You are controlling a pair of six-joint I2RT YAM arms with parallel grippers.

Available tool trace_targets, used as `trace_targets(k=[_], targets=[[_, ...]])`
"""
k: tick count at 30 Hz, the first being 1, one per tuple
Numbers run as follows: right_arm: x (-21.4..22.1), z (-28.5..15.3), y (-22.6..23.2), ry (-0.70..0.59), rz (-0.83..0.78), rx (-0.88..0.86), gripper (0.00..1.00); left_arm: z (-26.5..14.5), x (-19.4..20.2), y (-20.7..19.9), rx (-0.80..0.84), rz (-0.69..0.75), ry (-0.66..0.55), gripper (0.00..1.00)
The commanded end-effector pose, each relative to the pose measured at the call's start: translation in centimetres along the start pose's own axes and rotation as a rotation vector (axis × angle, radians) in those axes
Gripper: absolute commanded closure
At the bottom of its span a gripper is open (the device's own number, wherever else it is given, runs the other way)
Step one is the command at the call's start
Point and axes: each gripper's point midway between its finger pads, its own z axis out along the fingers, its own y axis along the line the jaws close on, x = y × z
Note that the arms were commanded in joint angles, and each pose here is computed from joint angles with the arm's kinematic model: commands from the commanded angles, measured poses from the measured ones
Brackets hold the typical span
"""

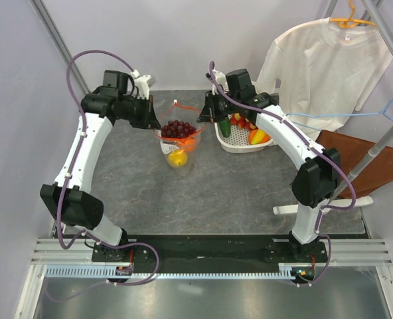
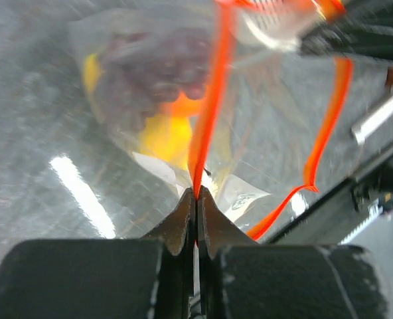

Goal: Place the food in the zip-top bag and seal the zipper
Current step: Adjust the zipper food storage bag at the center of the board, then pick up the fake fruit from the bin.

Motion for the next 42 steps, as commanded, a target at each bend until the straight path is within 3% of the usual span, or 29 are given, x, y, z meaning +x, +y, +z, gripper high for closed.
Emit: trace_targets(k=[1,5,8,11,14,15,18,21,24,27,31,32,34,42], targets=[[0.5,2.5,-0.1,0.042,-0.063,0.003,1.00,3.0,4.0,0.1,0.013,0.022,0.158,0.98],[0.4,3.5,-0.5,0.059,-0.096,0.026,0.95,3.8,4.4,-0.1,0.045,-0.094,0.169,0.98],[-0.3,2.6,-1.3,0.043,-0.148,0.081,0.90,3.5,3.2,0.5,0.012,-0.087,0.105,0.98],[-0.7,1.5,-2.5,0.031,-0.135,0.116,0.76,3.5,2.6,1.2,-0.003,-0.122,0.085,0.98],[-2.5,-0.1,-4.1,-0.014,-0.112,0.150,0.42,3.7,2.2,1.5,0.014,-0.153,0.083,0.98],[-3.3,-0.9,-5.3,-0.034,-0.101,0.172,0.25,3.7,2.1,1.5,0.017,-0.152,0.082,0.98],[-5.6,-3.4,-7.3,-0.075,-0.165,0.219,0.10,3.9,1.8,1.3,0.034,-0.153,0.080,0.98],[-5.6,-5.7,-9.9,-0.043,-0.290,0.294,0.03,4.0,1.6,1.2,0.041,-0.152,0.080,0.98],[-4.4,-7.0,-12.9,0.027,-0.375,0.418,0.04,4.0,1.5,1.1,0.048,-0.153,0.079,0.98],[-3.6,-8.3,-16.3,0.047,-0.333,0.580,0.14,4.1,1.5,1.1,0.051,-0.153,0.079,0.98],[-1.5,-9.8,-20.6,0.039,-0.223,0.739,0.32,4.4,1.5,1.2,0.055,-0.155,0.083,0.98],[-1.8,-10.2,-21.5,-0.005,-0.182,0.775,0.42,4.4,1.5,1.2,0.055,-0.154,0.082,0.98],[-1.0,-11.1,-23.0,-0.030,-0.125,0.852,0.49,4.3,1.4,1.2,0.057,-0.153,0.080,0.98],[1.1,-11.6,-27.0,-0.208,0.130,0.965,0.49,4.6,1.6,1.1,0.067,-0.154,0.089,0.98]])
